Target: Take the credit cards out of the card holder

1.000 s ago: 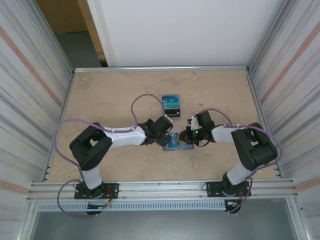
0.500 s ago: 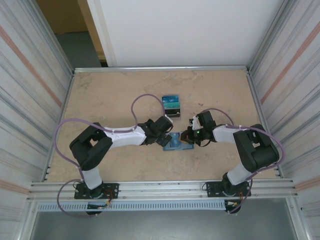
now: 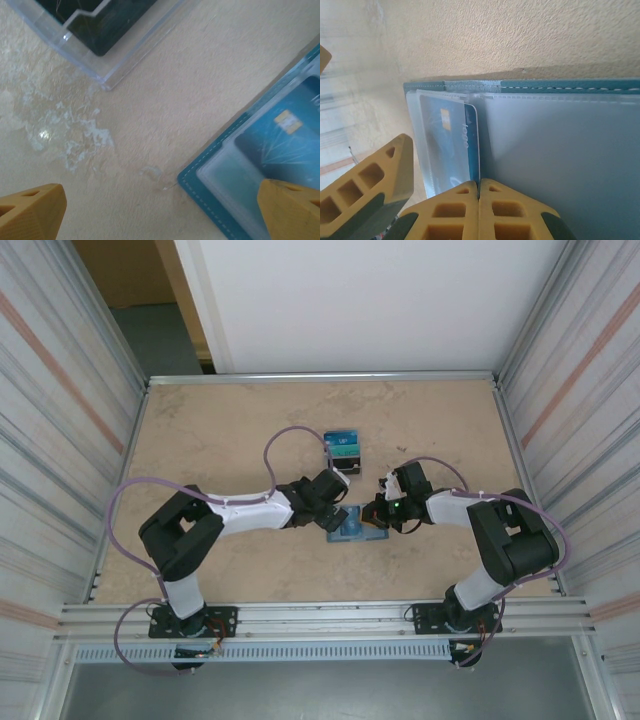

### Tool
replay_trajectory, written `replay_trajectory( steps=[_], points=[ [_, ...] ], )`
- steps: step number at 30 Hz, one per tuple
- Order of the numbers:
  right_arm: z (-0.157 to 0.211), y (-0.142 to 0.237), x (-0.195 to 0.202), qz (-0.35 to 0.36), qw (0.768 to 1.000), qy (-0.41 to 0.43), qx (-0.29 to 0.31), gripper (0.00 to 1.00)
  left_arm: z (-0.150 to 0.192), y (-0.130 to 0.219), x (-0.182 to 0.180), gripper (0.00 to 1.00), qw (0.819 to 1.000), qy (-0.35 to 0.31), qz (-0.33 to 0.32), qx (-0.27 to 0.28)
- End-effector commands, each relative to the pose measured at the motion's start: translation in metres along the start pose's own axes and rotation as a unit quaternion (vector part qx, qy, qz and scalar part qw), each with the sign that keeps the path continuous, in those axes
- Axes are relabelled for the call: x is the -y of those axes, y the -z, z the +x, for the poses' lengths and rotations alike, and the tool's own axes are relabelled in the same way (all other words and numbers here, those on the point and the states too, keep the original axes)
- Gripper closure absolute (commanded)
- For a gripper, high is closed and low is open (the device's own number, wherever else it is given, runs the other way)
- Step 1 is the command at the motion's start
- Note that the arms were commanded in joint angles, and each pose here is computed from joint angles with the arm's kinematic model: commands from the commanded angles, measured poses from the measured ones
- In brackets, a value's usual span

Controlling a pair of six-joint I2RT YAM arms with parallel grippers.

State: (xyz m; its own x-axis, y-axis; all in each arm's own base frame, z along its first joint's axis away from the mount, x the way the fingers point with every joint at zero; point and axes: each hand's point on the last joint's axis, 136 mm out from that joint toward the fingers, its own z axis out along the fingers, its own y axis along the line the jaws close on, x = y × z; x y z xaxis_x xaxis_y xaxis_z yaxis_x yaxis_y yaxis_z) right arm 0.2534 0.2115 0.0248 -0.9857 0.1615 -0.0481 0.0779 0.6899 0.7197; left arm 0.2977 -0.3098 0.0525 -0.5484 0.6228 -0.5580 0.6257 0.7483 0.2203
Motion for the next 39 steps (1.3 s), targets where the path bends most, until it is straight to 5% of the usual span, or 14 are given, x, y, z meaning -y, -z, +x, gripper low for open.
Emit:
replay_trajectory(
  steps=[1, 19, 39],
  points=[
    [-0.002, 0.005, 0.003, 0.02, 1.0, 0.003, 0.004, 1.0, -0.013, -0.002, 0.007, 0.01, 1.0, -0.005, 0.019, 0.011],
    [-0.003, 0.008, 0.006, 0.016, 1.0, -0.003, 0.007, 1.0, 0.027, -0.019, 0.002, 0.01, 0.998, -0.018, 0.018, -0.051],
    [-0.005, 0.013, 0.001, -0.012, 1.0, -0.009, 0.015, 0.96, 0.03, -0.022, 0.002, 0.01, 0.998, -0.024, 0.015, -0.059]
  ],
)
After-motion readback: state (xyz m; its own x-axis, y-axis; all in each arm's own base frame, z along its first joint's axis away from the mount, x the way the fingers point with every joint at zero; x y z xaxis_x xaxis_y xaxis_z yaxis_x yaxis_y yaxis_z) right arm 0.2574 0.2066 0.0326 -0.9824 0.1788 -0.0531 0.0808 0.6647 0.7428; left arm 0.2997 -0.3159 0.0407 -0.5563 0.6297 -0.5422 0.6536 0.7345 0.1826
